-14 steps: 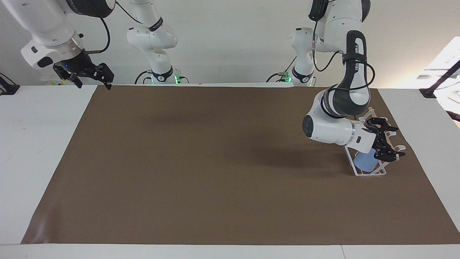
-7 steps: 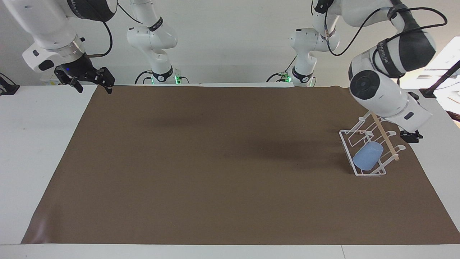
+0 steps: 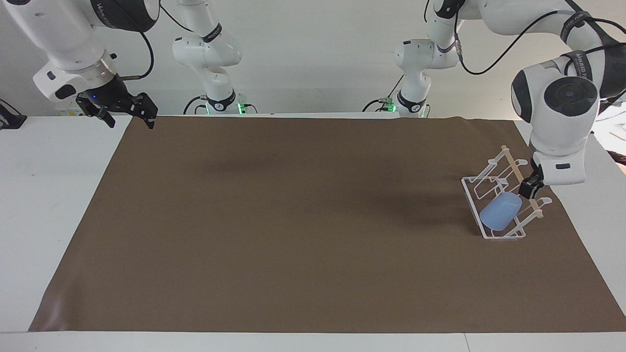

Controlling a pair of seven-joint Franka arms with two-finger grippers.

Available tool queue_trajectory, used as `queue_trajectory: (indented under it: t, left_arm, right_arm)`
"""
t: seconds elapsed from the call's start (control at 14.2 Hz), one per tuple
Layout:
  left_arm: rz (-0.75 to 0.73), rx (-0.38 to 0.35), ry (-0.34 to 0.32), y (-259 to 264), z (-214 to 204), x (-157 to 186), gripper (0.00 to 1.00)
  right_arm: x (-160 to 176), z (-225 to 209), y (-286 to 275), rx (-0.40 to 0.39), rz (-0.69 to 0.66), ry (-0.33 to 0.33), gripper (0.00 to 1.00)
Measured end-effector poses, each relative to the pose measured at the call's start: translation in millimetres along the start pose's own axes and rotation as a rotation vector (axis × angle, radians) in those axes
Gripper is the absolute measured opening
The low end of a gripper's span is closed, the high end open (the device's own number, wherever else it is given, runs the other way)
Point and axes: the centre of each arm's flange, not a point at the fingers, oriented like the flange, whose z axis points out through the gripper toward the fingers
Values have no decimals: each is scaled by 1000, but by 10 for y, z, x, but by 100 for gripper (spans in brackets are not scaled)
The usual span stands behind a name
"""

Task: Hang cup on cup holder

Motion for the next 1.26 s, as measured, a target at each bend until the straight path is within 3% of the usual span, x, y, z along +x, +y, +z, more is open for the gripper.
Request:
queue_trajectory:
  t: [0.14,0.35,0.56,0.7,1.05,1.26]
  left_arm:
    - [86,-87,-44,-67,-24,-37,100]
    - [199,-134,-129,39,-39,-197,100]
    - [229,-229,-171,251,-92,-307,100]
    - [244,-256,-191,317,-197,-410,100]
    - [301,-262,-163,374,-629,-925,100]
    - [349,-269,-144,349,-665,-951,100]
  right_arm:
    - [-1,-3,-11,0,-3,1,100]
    - [-1,-4,-13,0,-3,1,100]
    - [-2,-5,-13,0,-3,1,100]
    - [-2,-5,-14,0,-3,1,100]
    - [-2,-5,-14,0,-4,1,100]
    - [-2,-4,-14,0,-4,1,100]
